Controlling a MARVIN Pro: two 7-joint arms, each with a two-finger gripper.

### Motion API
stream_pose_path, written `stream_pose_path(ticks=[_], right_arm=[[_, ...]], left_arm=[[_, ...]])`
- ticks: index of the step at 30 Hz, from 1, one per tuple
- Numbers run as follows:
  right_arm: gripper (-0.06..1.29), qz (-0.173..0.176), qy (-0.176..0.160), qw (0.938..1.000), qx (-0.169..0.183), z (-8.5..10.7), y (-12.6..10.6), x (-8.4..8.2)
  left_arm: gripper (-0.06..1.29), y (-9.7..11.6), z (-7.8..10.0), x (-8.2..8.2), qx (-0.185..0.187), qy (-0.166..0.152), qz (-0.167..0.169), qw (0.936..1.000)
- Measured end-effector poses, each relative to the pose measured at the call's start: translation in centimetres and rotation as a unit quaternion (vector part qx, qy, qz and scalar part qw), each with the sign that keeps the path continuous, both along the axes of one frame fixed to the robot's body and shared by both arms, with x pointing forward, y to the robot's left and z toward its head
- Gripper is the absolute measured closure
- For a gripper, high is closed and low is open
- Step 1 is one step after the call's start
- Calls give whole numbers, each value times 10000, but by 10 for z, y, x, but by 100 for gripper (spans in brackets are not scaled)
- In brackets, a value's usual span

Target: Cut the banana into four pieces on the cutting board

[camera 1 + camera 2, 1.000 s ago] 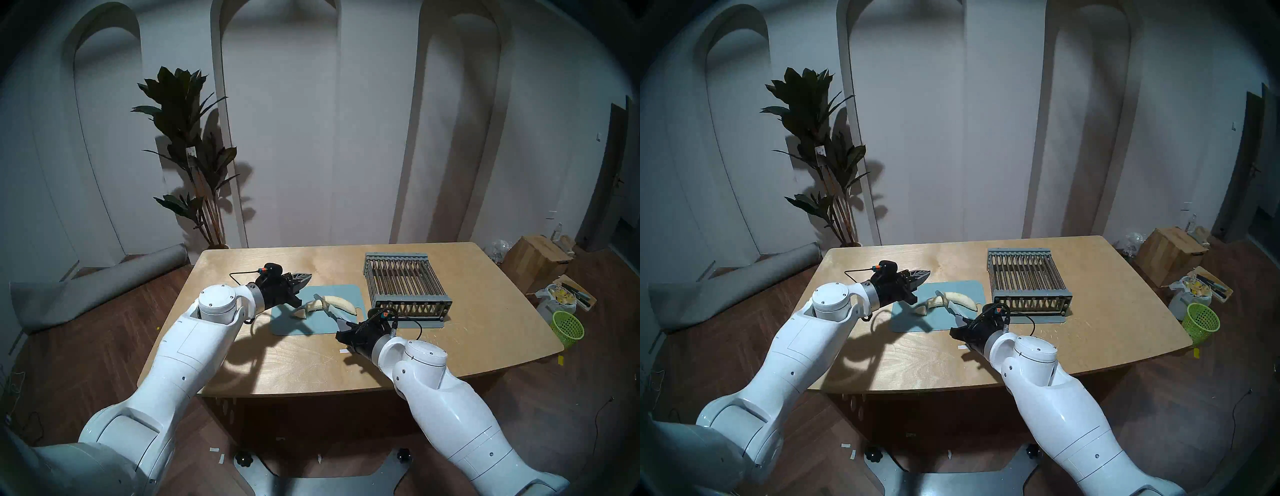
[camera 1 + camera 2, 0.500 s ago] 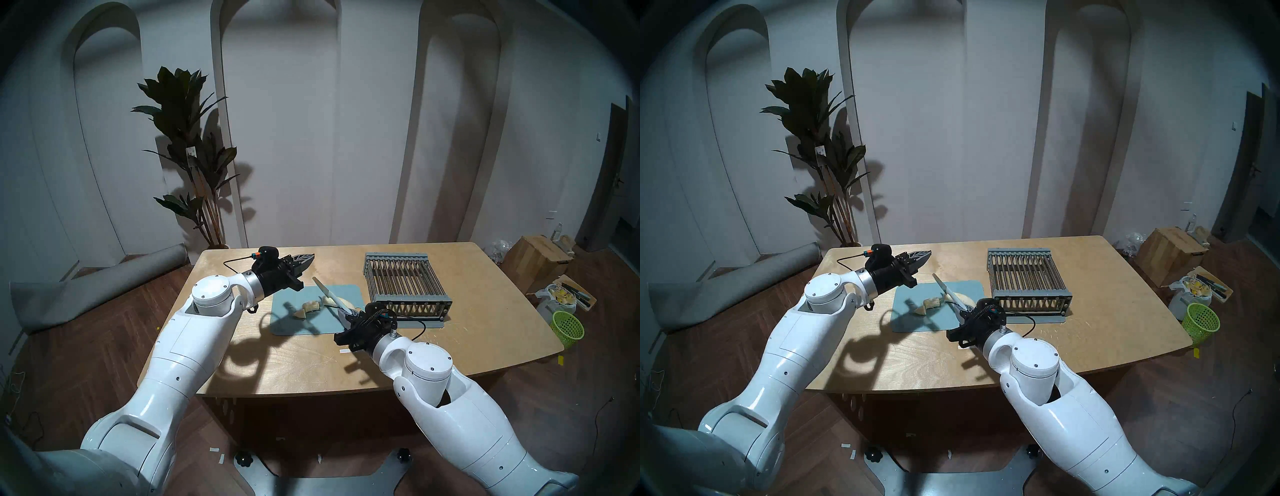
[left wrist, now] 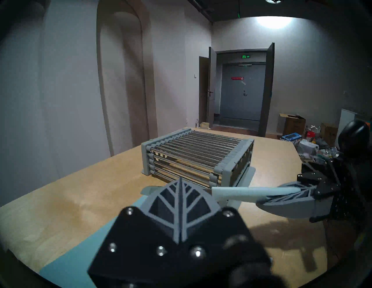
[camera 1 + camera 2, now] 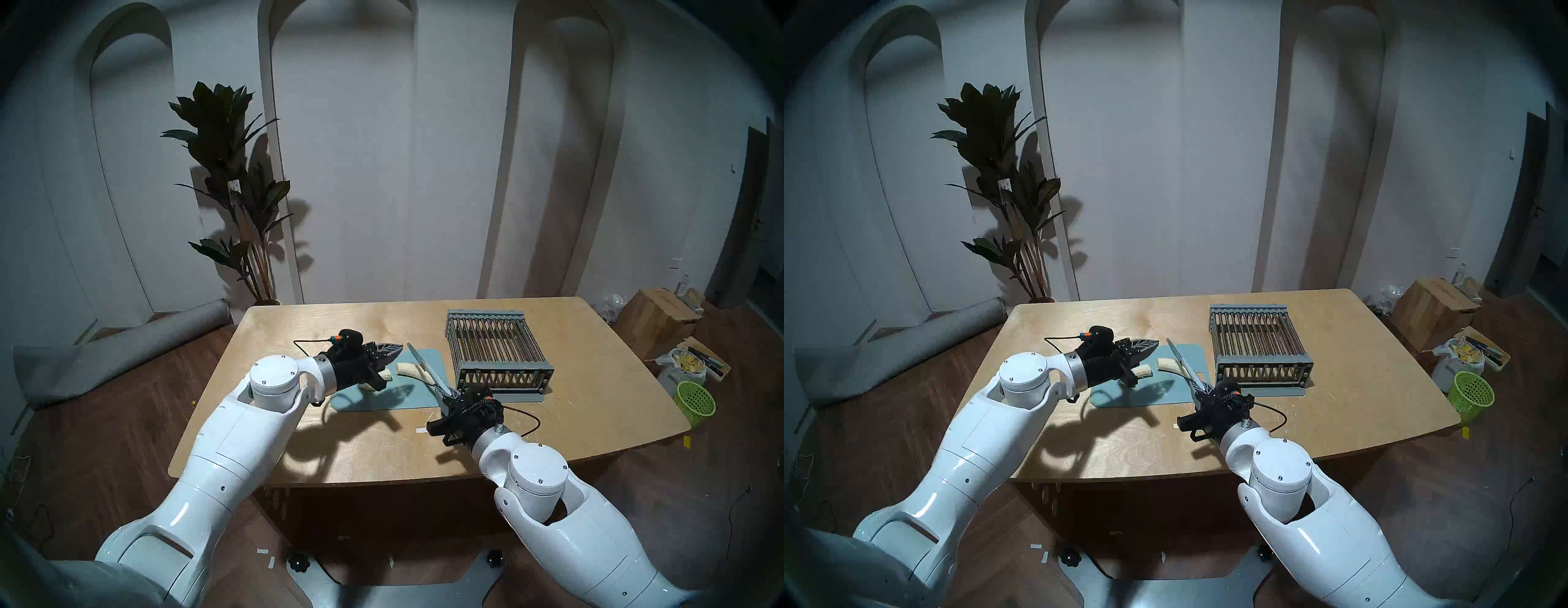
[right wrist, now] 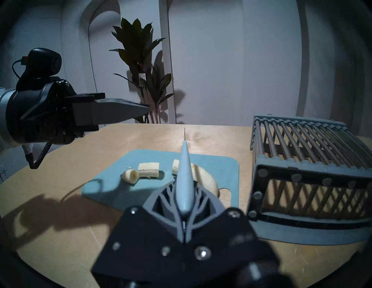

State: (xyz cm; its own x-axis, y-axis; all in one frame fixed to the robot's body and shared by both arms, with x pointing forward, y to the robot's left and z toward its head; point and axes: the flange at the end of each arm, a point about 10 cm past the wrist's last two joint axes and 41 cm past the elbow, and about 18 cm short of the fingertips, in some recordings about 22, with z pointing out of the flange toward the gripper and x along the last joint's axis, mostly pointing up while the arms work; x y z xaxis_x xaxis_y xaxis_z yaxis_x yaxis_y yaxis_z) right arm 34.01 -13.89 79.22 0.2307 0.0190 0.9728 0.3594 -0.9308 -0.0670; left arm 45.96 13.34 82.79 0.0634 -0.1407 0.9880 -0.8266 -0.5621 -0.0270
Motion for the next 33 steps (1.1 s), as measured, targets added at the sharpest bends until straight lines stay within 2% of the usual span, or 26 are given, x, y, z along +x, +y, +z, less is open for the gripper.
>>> stream_pose_path(ticks=[9, 14, 19, 24, 27, 33], right_arm=[[126, -91, 50, 9999, 46, -10, 0, -5], [126, -124, 94, 9998, 84, -16, 0, -4], [126, -124, 137, 9998, 112, -22, 0, -2], [126, -132, 211, 9996, 117, -31, -2, 4], [126, -133, 237, 9996, 116, -36, -4, 10], [126, -107, 223, 9996, 148, -38, -3, 19]], left_arm=[[126, -19, 22, 6, 25, -309, -14, 9995], [126, -38, 38, 13, 107, -454, -83, 9989], [126, -55, 44, 17, 216, -507, -164, 9983], [126, -76, 38, 22, 415, -458, -291, 9977], [126, -85, 28, 24, 535, -395, -360, 9971], [126, -85, 12, 29, 681, -308, -397, 9964]])
